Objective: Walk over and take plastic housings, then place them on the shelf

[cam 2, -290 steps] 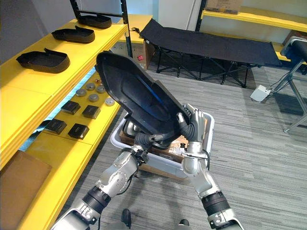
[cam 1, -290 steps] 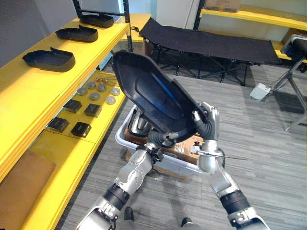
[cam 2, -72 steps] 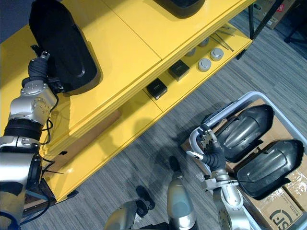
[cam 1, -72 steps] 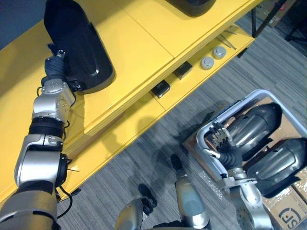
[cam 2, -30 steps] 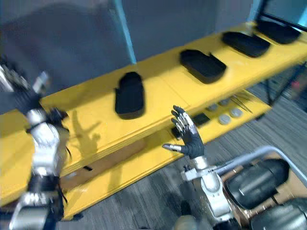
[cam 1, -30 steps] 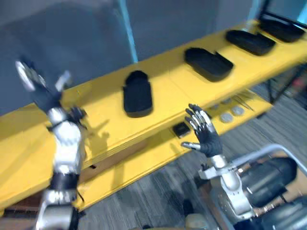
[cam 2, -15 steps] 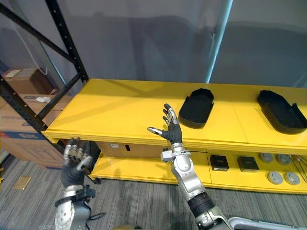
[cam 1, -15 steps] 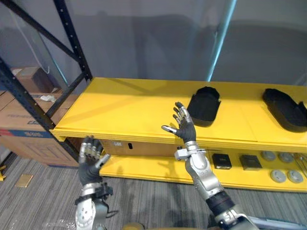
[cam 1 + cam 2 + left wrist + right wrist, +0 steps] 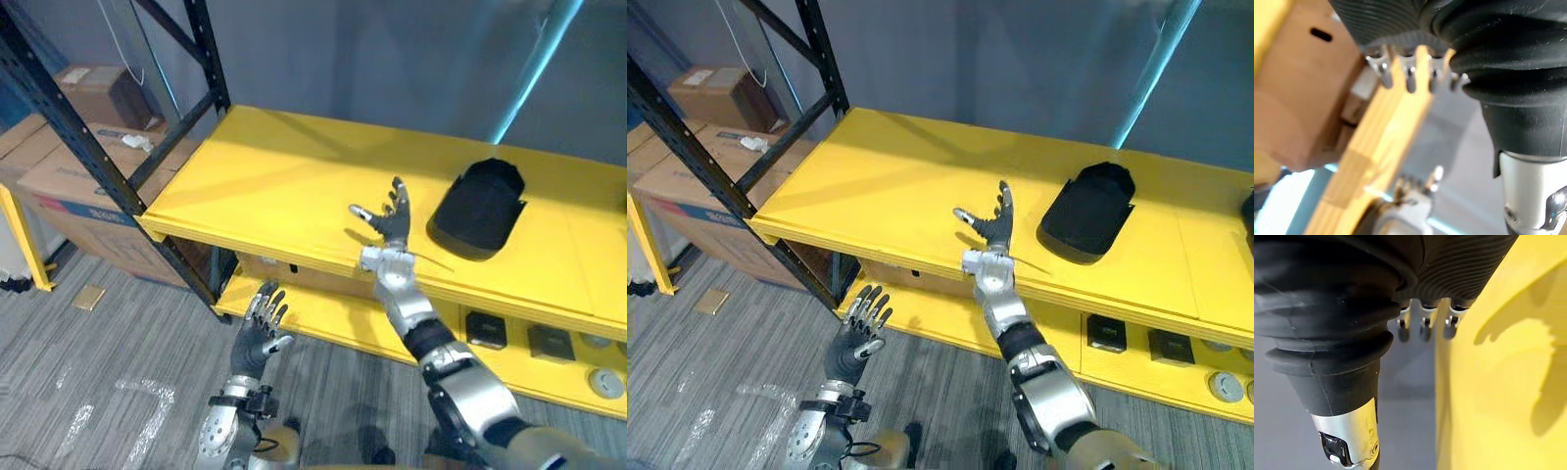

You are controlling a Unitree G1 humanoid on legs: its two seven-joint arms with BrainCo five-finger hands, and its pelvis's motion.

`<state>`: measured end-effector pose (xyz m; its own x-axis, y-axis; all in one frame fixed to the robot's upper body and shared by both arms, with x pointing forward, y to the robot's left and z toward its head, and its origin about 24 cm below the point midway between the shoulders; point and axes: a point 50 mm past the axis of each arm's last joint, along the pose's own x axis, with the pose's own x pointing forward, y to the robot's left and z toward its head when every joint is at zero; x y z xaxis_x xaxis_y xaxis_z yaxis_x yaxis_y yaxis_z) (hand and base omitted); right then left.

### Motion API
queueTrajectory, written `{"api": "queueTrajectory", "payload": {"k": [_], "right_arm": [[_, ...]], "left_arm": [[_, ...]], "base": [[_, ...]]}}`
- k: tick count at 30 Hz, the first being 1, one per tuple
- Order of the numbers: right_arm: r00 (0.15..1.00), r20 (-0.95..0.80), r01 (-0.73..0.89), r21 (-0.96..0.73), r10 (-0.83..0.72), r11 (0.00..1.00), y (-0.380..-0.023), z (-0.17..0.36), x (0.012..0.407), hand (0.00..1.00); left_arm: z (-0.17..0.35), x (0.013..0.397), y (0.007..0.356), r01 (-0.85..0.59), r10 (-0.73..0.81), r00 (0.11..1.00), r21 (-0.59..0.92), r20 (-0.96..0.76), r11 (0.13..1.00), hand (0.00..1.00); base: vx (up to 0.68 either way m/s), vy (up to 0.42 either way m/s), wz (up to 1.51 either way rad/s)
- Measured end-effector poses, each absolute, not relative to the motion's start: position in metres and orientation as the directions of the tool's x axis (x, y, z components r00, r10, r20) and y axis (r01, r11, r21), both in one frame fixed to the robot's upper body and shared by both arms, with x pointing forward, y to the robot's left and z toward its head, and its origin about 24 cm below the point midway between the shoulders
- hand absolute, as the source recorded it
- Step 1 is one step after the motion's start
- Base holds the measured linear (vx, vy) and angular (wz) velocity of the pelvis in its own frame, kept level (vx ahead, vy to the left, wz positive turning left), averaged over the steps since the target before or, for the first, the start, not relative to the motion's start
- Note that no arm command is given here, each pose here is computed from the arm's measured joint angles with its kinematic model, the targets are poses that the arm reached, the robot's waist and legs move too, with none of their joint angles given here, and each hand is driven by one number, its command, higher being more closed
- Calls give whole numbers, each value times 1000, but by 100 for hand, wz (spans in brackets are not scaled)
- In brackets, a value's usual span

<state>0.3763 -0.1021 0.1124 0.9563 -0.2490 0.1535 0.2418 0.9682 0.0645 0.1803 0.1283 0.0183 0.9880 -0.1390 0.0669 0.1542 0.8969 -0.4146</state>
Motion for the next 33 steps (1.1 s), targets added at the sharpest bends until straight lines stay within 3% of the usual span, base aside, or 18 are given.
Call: {"api": "queueTrajectory", "payload": {"k": [9, 33], "right_arm": [[847, 167, 501, 67, -504, 863, -142, 145, 393, 0], [848, 184, 500, 31, -496, 866, -154, 152, 395, 0]], "left_arm": [[20, 188, 125, 139, -120, 990, -450, 70, 882, 0], [15, 181, 97, 204, -215, 976, -515, 41, 832, 0]], "base": [[-46, 30, 1], [-11, 9, -8]]}}
